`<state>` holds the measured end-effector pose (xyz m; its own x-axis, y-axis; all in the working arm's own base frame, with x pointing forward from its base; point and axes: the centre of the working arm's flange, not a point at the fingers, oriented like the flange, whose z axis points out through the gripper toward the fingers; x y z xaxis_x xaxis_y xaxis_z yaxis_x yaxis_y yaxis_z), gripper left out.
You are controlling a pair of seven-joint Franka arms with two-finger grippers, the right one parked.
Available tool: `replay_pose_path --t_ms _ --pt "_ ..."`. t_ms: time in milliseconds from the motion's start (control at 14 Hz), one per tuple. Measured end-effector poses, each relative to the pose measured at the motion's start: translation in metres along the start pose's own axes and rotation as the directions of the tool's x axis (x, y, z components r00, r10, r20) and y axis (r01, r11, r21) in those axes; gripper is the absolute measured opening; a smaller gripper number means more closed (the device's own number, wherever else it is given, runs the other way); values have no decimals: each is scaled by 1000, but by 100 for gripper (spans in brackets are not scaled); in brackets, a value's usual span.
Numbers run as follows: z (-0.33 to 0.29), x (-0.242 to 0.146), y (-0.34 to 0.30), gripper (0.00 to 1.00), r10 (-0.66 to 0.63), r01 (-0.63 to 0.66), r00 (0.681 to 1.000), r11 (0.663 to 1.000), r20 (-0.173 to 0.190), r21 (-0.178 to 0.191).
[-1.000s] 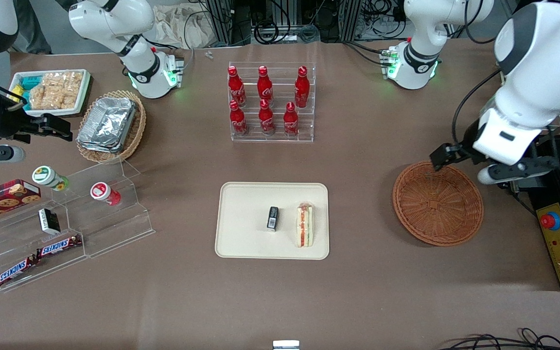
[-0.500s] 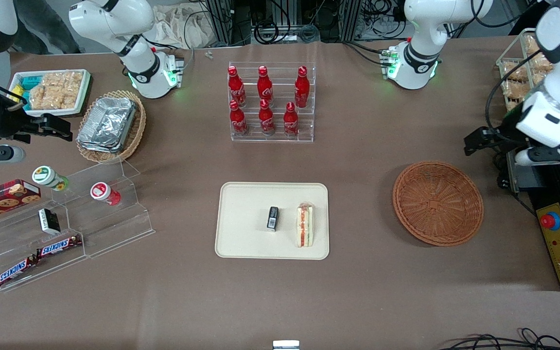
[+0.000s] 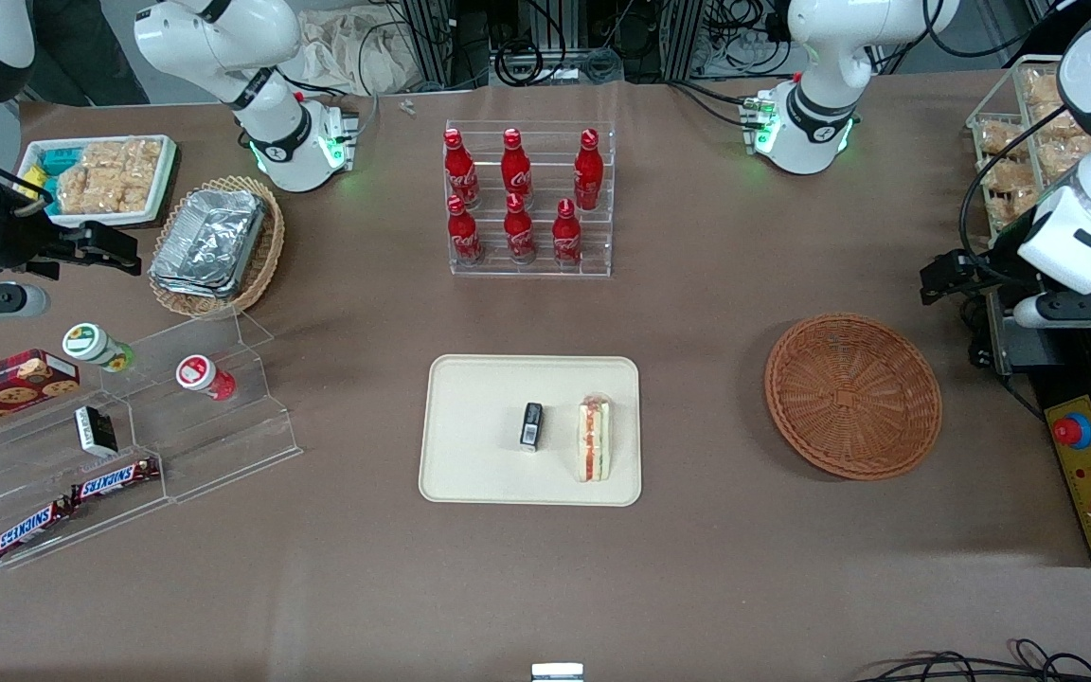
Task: Place sandwich from basket to tray
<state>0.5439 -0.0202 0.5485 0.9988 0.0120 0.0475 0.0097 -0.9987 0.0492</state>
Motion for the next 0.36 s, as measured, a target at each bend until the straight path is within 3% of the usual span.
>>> replay_pose_path --t_ms 357 --pt "-10 20 0 100 2 -2 1000 1000 2 -5"
